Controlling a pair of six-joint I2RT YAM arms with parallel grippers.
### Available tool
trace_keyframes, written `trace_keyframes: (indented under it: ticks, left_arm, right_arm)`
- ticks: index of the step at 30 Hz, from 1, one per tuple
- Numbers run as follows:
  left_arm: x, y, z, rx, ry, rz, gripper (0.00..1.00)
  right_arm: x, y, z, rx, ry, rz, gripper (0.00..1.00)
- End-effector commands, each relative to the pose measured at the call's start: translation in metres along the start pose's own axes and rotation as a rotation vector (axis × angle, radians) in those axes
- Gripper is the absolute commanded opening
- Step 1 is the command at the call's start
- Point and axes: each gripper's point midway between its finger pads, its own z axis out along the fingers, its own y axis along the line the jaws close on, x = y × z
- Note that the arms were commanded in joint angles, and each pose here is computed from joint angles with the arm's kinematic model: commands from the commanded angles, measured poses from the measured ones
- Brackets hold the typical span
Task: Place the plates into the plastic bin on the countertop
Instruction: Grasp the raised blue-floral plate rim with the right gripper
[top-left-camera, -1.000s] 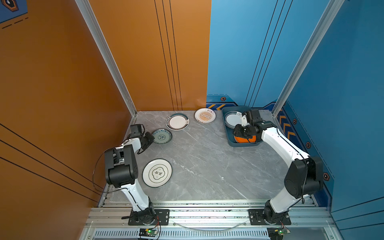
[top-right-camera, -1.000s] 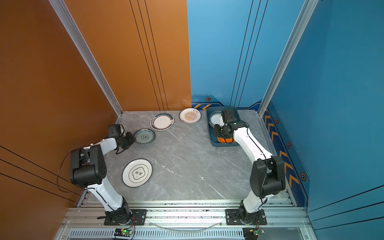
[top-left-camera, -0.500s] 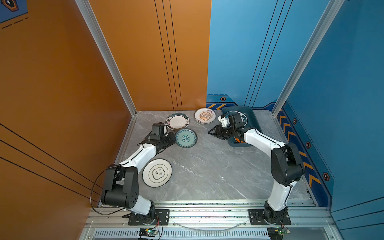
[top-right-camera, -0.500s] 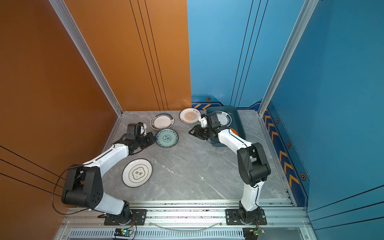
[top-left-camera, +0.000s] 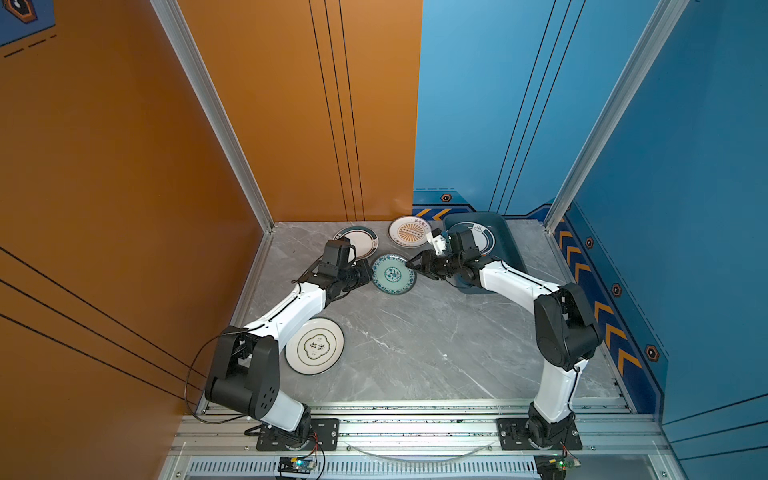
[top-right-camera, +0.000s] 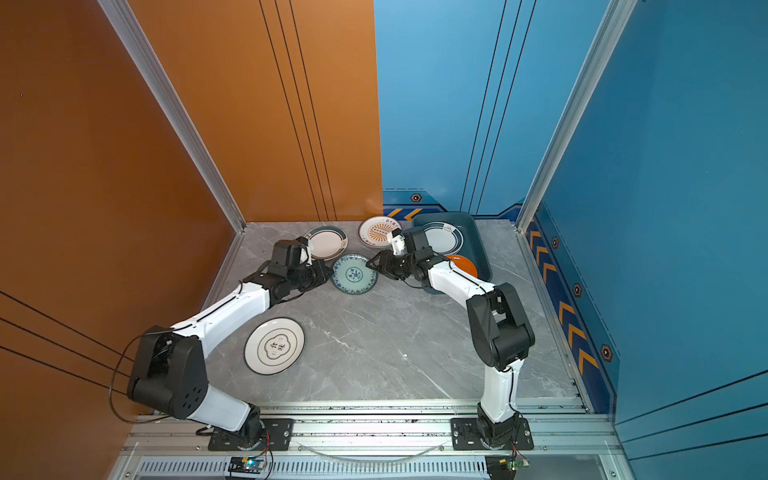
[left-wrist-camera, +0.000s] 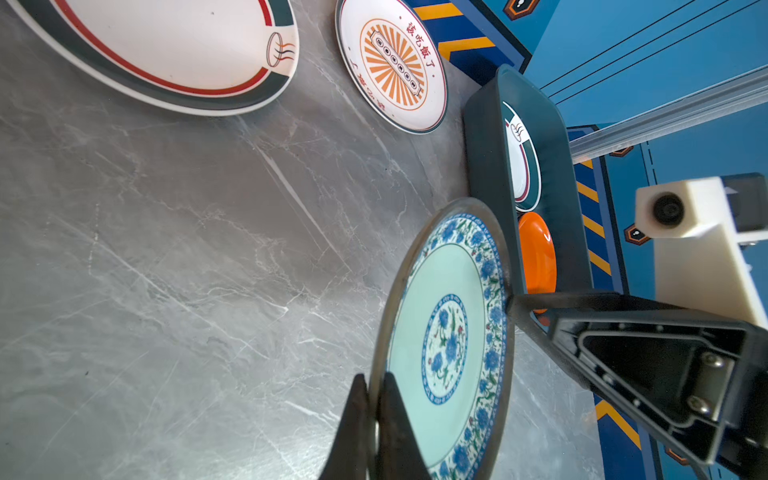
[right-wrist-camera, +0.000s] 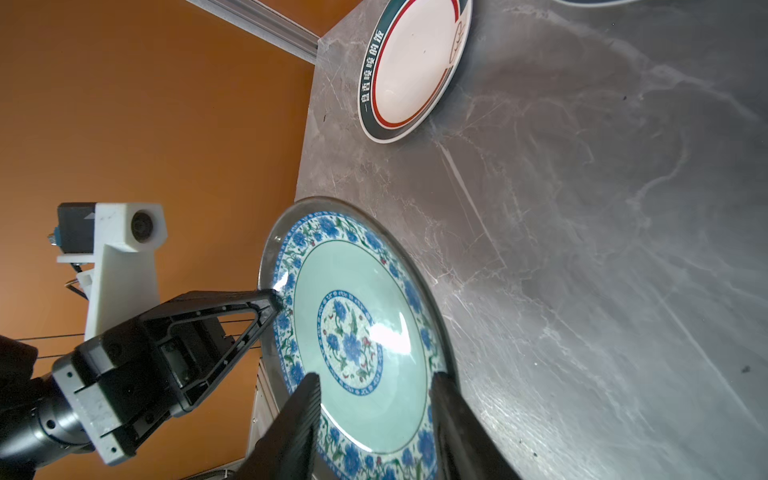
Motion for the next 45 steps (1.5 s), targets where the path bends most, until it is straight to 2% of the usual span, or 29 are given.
trace_keyframes:
  ticks: [1, 7, 12, 18, 19, 21, 28, 32, 37, 43, 45]
  left_arm:
    - [-0.012, -0.018, -0.007, 0.035, -0.026, 0.008, 0.00]
    - [-0.010, -0.013, -0.004, 0.017, -0.015, 0.018, 0.00]
    - [-0.009, -0.013, -0.003, 0.020, -0.012, 0.016, 0.00]
    - [-0.012, -0.022, -0.005, 0.039, -0.019, 0.022, 0.00]
    - [-0.012, -0.024, -0.005, 0.045, -0.017, 0.023, 0.00]
    - [-0.011, -0.026, -0.005, 0.049, -0.016, 0.025, 0.00]
    - [-0.008, -0.034, -0.002, 0.061, -0.009, 0.033, 0.00]
    - [-0.006, -0.038, 0.002, 0.068, 0.000, 0.037, 0.00]
    - [-0.003, -0.038, 0.007, 0.071, 0.012, 0.036, 0.00]
    - [-0.003, -0.038, 0.009, 0.074, 0.015, 0.037, 0.00]
    - [-0.003, -0.038, 0.010, 0.074, 0.018, 0.036, 0.00]
  right_arm:
    - [0.009, -0.006, -0.002, 0.026, 0.017, -0.008, 0.47]
    - [-0.004, 0.003, -0.027, 0.045, -0.040, -0.047, 0.49]
    - [-0.015, 0.011, -0.053, 0.088, -0.082, -0.087, 0.58]
    - [-0.014, 0.000, -0.056, 0.118, -0.065, -0.077, 0.76]
    - [-0.013, -0.001, -0.054, 0.118, -0.054, -0.072, 0.90]
    - [-0.009, -0.006, -0.047, 0.120, -0.032, -0.063, 1.00]
    - [0.005, -0.011, -0.018, 0.107, 0.024, -0.051, 1.00]
    - [0.008, -0.003, -0.003, 0.056, 0.041, -0.041, 0.84]
    - [0.010, 0.005, 0.005, 0.018, 0.049, -0.033, 0.47]
    - [0.014, 0.009, 0.005, 0.000, 0.061, -0.032, 0.16]
    - [0.014, 0.010, 0.004, -0.002, 0.061, -0.032, 0.09]
